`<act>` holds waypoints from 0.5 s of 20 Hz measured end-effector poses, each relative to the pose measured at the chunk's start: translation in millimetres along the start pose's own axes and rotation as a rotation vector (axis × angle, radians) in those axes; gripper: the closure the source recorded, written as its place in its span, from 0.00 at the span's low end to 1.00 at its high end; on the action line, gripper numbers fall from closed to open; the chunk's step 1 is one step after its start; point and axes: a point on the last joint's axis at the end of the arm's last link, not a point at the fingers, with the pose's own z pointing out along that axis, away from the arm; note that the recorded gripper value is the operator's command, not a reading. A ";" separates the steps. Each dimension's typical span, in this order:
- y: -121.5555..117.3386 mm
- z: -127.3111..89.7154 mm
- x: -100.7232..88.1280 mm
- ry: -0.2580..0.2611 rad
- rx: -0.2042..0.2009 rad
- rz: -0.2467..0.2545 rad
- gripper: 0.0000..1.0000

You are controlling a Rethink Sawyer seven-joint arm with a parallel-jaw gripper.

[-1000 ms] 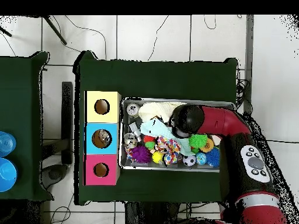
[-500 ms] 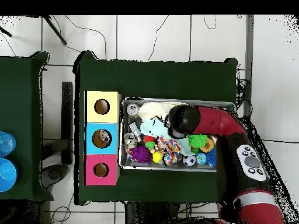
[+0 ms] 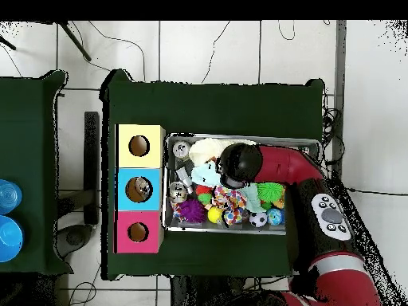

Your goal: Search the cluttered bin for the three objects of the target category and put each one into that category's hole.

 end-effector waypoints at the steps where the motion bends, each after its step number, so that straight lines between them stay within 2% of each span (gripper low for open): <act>1: 3.4 4.0 1.2 0.001 -0.002 -0.004 0.00; 7: 12.4 17.6 4.8 0.008 -0.012 -0.014 0.00; 10: 13.0 17.7 4.0 0.002 -0.012 -0.015 0.00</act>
